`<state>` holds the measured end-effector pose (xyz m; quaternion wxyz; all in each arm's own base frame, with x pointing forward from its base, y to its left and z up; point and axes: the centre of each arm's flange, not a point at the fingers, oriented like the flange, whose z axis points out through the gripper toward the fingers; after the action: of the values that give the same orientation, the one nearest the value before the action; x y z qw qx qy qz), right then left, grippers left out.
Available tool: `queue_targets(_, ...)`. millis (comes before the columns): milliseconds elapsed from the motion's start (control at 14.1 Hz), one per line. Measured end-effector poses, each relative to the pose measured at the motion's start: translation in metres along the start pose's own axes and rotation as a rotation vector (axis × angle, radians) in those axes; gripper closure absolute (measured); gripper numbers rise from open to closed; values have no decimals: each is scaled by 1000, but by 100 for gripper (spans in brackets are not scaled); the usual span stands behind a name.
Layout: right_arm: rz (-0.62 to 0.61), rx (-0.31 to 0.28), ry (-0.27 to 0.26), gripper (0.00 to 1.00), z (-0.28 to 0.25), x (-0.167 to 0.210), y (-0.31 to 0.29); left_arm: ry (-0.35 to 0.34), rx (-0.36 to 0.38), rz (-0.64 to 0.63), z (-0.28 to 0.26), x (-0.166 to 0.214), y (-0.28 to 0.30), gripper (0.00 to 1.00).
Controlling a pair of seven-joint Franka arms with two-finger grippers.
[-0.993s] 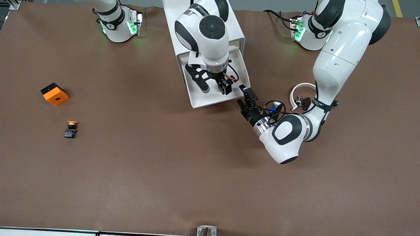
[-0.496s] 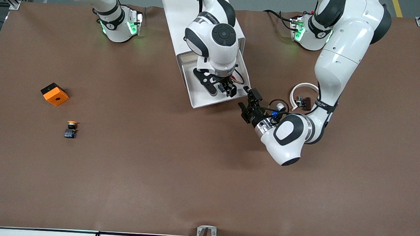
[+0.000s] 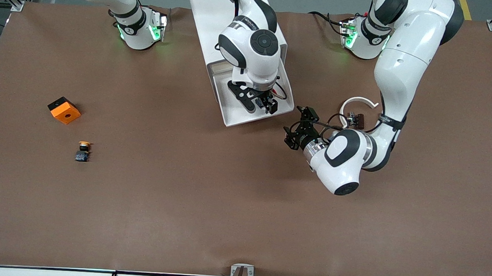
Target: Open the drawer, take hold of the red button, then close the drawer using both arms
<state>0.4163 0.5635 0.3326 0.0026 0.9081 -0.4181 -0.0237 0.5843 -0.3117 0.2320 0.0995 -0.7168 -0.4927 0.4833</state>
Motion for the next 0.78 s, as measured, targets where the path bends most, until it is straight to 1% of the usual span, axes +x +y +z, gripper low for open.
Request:
queue_targets(213, 0, 1, 0, 0, -1, 0, 0, 118, -77, 198, -19, -1, -4, 0)
queue_targets(284, 0, 4, -1, 7, -2, 0, -1, 157, -115, 256, -27, -2, -4, 0)
queue_targets(355, -1, 7, -2, 7, -3, -1, -1, 199, -157, 311, -36, -4, -3, 0)
queue_targets(426, -1, 10, -2, 14, -5, -1, -2, 240, -199, 362, -44, -6, -2, 0)
queue_targets(496, -1, 12, -3, 19, -6, -2, -2, 271, -233, 404, -51, -8, -1, 0)
queue_targets(567, -1, 13, -3, 19, -6, -2, -2, 293, -262, 441, -56, -9, 0, 0)
queue_targets(709, -1, 12, -3, 31, -6, -2, -2, 325, -306, 501, -62, -11, 5, 0)
queue_targets(780, -1, 12, -3, 31, -6, -2, -2, 343, -320, 524, -64, -11, 6, 0)
